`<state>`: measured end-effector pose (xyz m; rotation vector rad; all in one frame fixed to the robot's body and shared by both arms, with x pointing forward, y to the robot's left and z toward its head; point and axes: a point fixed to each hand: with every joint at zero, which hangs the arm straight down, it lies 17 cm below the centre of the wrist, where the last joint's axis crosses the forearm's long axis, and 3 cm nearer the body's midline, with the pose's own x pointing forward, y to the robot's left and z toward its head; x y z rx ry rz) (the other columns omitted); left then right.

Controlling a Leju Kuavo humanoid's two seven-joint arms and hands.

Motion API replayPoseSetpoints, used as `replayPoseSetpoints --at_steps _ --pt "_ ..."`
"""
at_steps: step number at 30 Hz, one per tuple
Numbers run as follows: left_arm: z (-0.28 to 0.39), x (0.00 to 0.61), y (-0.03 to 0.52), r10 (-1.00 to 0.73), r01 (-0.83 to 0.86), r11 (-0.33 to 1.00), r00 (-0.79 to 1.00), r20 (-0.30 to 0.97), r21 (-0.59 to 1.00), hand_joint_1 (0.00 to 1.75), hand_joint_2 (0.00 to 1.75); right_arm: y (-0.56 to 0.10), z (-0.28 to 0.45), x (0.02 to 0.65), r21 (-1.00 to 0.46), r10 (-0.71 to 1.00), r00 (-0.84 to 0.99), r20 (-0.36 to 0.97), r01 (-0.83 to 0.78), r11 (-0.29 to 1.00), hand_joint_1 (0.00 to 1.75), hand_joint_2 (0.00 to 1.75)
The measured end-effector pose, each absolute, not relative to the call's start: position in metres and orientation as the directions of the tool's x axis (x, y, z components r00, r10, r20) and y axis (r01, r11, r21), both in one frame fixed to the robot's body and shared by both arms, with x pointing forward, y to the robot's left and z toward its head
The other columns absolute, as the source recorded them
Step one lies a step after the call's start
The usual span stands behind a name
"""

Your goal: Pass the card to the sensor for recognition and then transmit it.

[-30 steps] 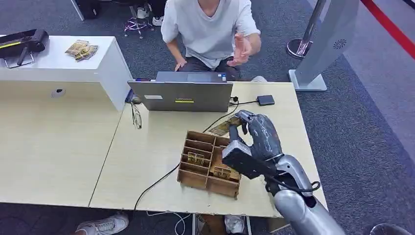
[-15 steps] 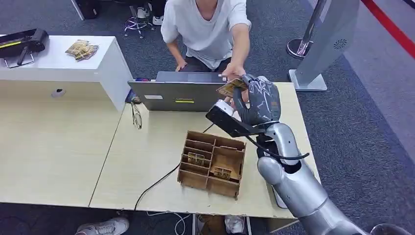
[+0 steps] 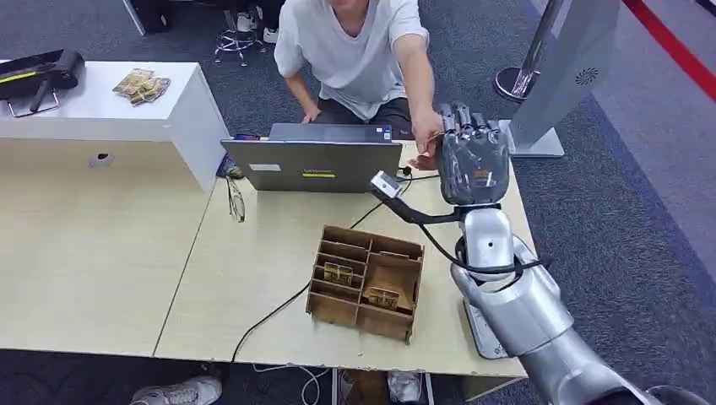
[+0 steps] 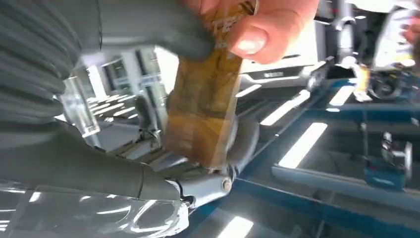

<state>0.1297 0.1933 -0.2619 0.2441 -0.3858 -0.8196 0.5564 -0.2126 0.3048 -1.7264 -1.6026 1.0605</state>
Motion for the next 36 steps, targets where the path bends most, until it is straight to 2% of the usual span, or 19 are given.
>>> replayPoseSetpoints --at_steps 7,22,25,29,33,36 --pt "-0.262 0.130 0.194 -0.745 0.657 0.664 0.623 0.239 0.358 0.00 0.00 -0.212 0.289 0.560 -0.840 0.977 -0.020 -0.214 0.513 -0.174 0.00 0.00" --pt "-0.262 0.130 0.195 -0.735 0.646 0.674 0.635 0.238 0.358 0.00 0.00 -0.196 0.300 0.555 -0.821 0.971 -0.067 -0.231 0.549 -0.157 0.00 0.00" --pt "-0.262 0.130 0.198 -0.718 0.624 0.690 0.654 0.238 0.367 0.00 0.00 -0.172 0.314 0.527 -0.782 0.963 -0.153 -0.221 0.617 -0.082 0.00 0.00" --pt "-0.262 0.126 0.200 -0.697 0.598 0.710 0.674 0.246 0.372 0.00 0.00 -0.155 0.321 0.485 -0.747 0.951 -0.275 -0.143 0.661 0.079 0.00 0.00" --pt "-0.263 0.120 0.202 -0.685 0.585 0.719 0.687 0.243 0.374 0.00 0.00 -0.142 0.322 0.451 -0.731 0.916 -0.402 -0.005 0.626 0.271 0.00 0.00" --pt "-0.263 0.118 0.203 -0.679 0.578 0.725 0.691 0.247 0.376 0.00 0.00 -0.137 0.324 0.433 -0.714 0.884 -0.462 0.062 0.599 0.363 0.00 0.00"
